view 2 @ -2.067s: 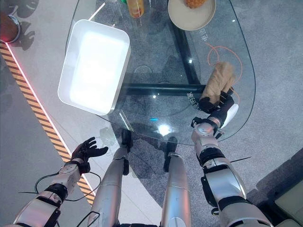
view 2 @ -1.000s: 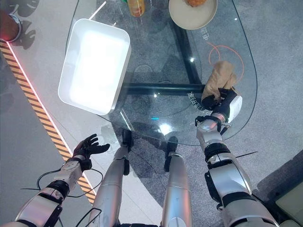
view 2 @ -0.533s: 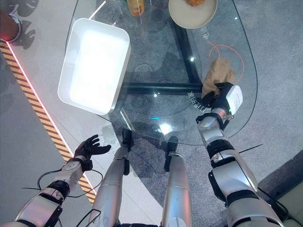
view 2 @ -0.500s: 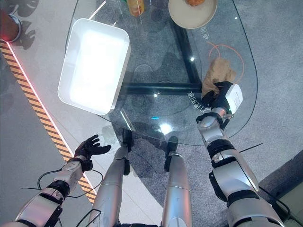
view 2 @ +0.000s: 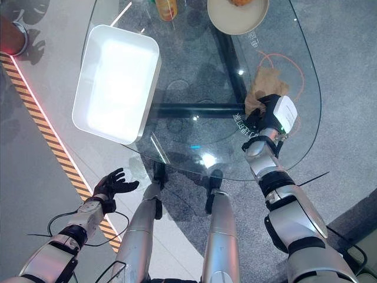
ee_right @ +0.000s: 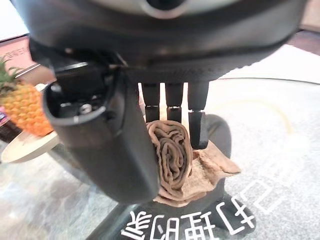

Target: Wipe the table with a cloth and put it in the basket.

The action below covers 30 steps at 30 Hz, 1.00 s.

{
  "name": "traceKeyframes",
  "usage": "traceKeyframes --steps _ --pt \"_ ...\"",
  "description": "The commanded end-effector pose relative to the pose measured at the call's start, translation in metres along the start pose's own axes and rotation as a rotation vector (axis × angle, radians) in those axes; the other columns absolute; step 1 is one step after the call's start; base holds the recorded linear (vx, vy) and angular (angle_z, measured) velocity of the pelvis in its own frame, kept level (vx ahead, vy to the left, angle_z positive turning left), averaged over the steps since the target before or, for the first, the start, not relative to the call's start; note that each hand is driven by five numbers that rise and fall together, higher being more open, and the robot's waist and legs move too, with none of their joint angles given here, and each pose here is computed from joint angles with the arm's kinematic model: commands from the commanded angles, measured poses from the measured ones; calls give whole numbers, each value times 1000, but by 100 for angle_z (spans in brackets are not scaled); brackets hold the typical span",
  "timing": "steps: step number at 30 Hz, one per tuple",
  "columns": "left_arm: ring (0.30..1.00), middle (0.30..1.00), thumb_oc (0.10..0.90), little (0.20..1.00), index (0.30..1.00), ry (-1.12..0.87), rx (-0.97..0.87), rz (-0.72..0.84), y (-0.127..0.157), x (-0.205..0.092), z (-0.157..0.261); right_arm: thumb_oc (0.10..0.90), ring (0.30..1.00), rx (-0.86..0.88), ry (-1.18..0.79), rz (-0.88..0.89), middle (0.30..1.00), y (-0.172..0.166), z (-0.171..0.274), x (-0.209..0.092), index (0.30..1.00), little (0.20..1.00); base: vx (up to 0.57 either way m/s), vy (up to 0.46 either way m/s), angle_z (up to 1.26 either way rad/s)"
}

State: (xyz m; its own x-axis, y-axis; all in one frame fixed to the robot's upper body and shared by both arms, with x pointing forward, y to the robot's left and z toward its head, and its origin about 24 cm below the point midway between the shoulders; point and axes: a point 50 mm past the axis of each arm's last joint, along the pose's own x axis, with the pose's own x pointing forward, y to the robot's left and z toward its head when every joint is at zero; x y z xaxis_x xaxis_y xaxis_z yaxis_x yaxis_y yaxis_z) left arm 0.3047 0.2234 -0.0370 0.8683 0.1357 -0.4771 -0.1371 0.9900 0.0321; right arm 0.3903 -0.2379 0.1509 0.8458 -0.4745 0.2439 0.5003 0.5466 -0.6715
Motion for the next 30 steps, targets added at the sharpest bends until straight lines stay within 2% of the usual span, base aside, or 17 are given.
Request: traceKeyframes --steps 1,22,30 --pt "900 900 800 900 900 -3 12 23 -1 -2 -5 100 300 55 -384 239 300 37 92 -29 300 200 0 0 0" --pt "900 900 800 900 900 -3 7 -1 -12 -2 -5 100 300 -28 -554 521 300 67 112 -62 300 200 0 0 0" --pt "900 900 800 900 900 1 13 -9 -13 -2 -7 100 300 -96 -646 762 300 87 111 -87 300 200 0 0 0"
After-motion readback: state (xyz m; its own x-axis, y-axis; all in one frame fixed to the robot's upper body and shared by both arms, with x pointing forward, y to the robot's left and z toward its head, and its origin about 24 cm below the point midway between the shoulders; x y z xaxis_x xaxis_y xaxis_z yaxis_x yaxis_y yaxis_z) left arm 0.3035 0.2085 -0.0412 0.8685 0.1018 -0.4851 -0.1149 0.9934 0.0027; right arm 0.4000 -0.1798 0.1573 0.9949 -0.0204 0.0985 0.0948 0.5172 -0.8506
